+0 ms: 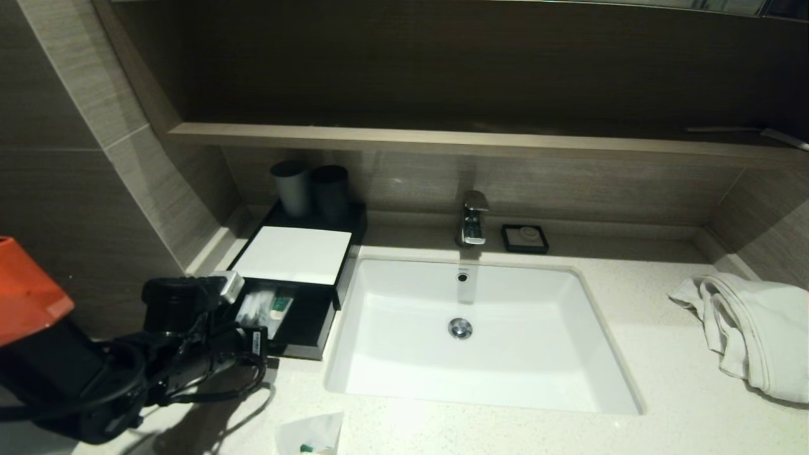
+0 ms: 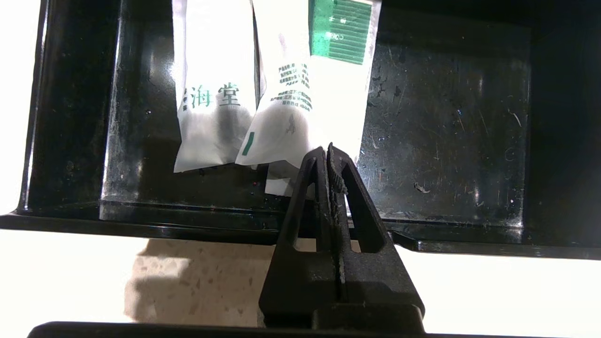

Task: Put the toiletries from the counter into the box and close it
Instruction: Open the drawer

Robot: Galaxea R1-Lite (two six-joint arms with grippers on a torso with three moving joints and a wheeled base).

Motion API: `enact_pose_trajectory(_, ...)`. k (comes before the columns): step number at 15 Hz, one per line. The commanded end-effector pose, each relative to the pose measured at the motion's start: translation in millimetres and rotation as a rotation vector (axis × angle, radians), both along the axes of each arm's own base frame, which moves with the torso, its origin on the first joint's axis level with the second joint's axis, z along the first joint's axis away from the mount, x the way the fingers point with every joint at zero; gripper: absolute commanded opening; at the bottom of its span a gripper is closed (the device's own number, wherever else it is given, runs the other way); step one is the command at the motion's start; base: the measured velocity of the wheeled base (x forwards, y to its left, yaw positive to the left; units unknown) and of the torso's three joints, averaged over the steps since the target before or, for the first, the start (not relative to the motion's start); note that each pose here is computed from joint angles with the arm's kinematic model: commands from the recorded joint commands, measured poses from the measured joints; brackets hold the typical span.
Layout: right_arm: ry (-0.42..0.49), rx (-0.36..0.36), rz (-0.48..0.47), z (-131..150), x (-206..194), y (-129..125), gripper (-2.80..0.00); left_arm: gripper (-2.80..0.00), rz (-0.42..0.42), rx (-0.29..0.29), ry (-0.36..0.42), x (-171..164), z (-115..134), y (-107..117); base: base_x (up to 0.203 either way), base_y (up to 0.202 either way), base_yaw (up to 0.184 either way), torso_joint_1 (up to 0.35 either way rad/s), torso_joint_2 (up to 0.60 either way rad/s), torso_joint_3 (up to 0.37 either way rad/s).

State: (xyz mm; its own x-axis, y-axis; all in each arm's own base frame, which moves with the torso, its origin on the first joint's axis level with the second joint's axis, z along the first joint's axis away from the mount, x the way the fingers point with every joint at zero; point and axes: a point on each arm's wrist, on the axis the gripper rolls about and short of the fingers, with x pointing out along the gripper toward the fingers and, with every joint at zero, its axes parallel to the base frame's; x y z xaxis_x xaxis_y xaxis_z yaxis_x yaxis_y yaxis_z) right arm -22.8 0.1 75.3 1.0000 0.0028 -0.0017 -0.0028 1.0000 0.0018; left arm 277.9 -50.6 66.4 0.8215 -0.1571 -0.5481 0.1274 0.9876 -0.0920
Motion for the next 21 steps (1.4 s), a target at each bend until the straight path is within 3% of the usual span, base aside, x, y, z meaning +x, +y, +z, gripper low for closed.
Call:
enact_pose_trajectory(1, 0.000, 0.000, 0.000, 0.0, 0.0, 0.0, -2.80, -2.80, 0.001, -0.001, -0.003, -2.1, 0.9, 0.4, 0.000, 0.000, 0.000, 0.000, 0.00, 0.000)
enact_pose_trajectory(21, 0.000, 0.000, 0.000, 0.0, 0.0, 0.0, -2.80, -2.80, -0.003, 0.006, 0.028, -27.2, 0.4, 4.7, 0.000, 0.000, 0.000, 0.000, 0.00, 0.000)
